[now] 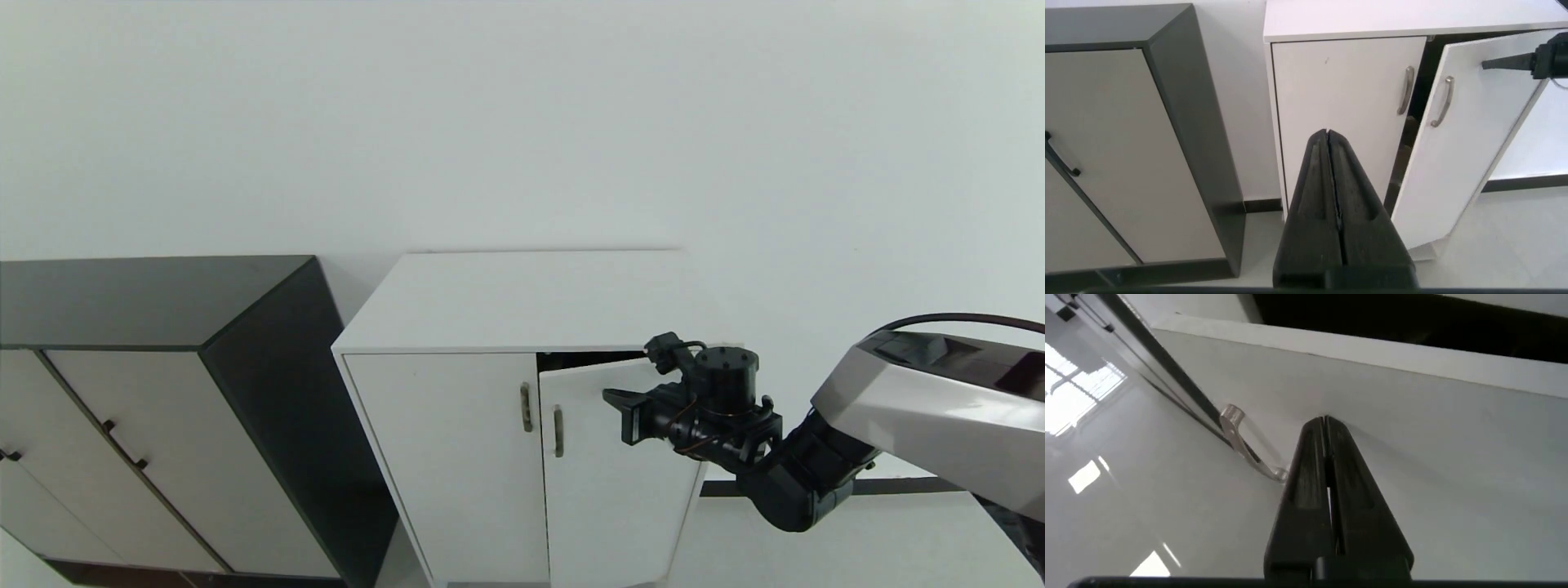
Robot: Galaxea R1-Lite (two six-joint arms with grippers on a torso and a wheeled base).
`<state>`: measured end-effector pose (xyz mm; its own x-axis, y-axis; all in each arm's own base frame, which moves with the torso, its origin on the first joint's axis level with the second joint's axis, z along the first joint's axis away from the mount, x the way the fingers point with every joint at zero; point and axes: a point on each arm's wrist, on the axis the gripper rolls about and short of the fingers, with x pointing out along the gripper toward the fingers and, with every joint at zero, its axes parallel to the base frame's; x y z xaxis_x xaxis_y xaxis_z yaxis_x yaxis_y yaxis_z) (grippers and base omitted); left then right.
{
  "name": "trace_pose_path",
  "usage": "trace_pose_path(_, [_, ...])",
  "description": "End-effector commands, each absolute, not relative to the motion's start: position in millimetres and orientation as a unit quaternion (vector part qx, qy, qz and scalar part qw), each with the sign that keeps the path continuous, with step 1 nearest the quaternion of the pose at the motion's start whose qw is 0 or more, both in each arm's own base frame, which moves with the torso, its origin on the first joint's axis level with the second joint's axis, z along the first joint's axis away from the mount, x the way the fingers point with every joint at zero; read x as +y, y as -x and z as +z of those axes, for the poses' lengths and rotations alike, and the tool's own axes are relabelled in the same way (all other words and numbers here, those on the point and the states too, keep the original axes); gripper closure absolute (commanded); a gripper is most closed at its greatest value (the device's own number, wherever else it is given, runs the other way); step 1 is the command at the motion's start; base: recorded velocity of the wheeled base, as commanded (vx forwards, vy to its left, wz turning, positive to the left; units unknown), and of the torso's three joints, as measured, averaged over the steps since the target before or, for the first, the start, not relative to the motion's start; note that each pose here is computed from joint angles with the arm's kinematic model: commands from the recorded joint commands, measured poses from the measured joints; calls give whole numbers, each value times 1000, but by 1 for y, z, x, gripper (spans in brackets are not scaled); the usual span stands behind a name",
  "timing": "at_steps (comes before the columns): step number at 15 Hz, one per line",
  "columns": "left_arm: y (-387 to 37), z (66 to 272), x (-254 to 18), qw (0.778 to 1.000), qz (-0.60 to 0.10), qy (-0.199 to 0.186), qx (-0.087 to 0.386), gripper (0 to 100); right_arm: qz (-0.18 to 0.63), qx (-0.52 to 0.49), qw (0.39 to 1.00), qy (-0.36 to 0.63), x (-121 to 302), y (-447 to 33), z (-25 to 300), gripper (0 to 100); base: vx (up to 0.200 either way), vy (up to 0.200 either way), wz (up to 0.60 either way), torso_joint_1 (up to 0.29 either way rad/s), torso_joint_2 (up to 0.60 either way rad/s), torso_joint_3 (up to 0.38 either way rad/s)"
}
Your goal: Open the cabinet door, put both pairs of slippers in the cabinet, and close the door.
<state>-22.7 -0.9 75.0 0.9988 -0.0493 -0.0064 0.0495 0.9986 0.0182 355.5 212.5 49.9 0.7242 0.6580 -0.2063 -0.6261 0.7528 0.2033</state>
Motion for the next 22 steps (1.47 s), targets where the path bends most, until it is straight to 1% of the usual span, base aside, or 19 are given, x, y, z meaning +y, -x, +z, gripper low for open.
trace_pose_path(1, [23,75,-1,1000,-25,-9,3,100,341,134,928,-59,215,-361,44,100,0,0,0,0,0,0])
trace_pose_path(22, [23,75,-1,1000,-25,-10,3,100,326,124,935,-62,208,-378,40,100,0,0,0,0,0,0])
